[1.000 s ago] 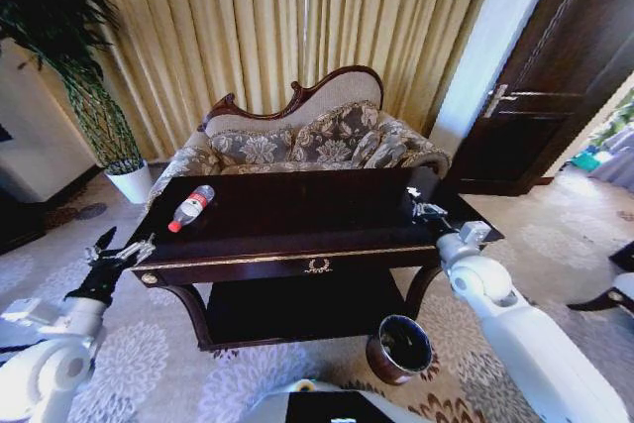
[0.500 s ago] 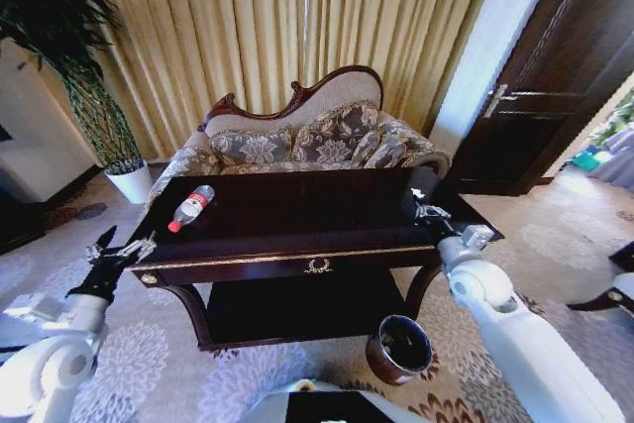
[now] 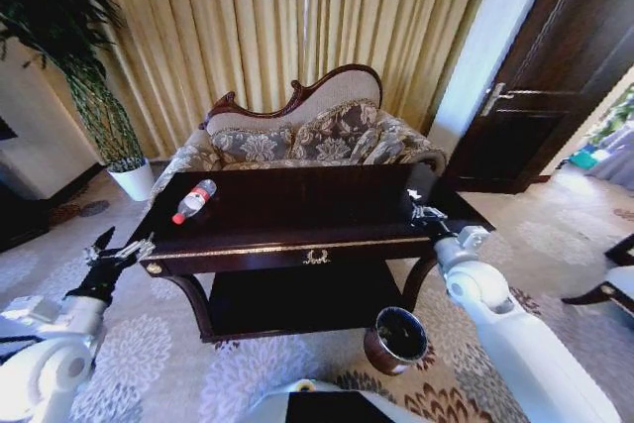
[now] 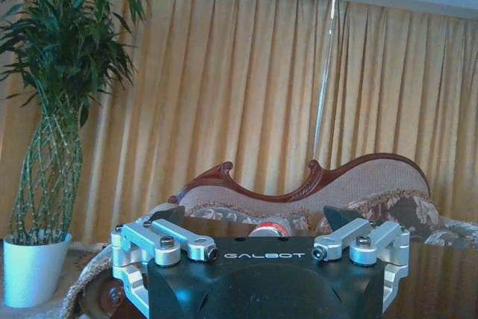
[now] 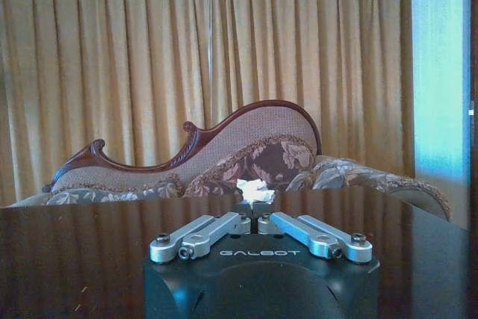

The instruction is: Move to the front of the table and place the trash on the table into the trash bin.

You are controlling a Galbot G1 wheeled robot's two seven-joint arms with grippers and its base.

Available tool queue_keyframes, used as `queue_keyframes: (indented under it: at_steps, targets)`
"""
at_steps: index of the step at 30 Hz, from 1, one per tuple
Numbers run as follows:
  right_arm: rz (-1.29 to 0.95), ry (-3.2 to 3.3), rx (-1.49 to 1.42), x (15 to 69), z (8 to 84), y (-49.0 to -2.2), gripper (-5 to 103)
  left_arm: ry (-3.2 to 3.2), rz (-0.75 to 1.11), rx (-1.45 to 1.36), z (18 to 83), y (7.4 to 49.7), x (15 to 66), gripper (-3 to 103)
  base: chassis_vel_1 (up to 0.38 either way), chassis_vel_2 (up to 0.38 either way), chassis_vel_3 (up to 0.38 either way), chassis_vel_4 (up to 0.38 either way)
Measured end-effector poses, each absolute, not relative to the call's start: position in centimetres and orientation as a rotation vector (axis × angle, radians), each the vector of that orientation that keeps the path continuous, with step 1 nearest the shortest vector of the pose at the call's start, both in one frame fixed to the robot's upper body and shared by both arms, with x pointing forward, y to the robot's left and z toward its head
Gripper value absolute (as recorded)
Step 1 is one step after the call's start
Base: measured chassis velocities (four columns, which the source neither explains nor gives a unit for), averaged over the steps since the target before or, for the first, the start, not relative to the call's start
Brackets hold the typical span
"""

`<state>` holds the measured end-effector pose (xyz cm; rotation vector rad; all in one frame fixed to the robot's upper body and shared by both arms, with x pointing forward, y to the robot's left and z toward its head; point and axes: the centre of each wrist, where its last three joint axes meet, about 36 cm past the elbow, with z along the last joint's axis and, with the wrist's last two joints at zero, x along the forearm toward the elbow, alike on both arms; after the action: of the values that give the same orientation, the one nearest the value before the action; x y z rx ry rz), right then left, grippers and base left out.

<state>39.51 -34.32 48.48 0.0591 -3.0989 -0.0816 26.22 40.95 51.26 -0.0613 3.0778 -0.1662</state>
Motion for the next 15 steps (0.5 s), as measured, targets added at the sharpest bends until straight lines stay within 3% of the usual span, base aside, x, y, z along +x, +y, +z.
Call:
queue_keyframes:
  at_steps: [15]
  targets:
    - [-0.071,-3.081,0.074,39.41,47.61,-33.63,0,3.078,-0.174,-0.071,51.09,40.96,25.99,100,0.127,-0.117,-0.124,0.114]
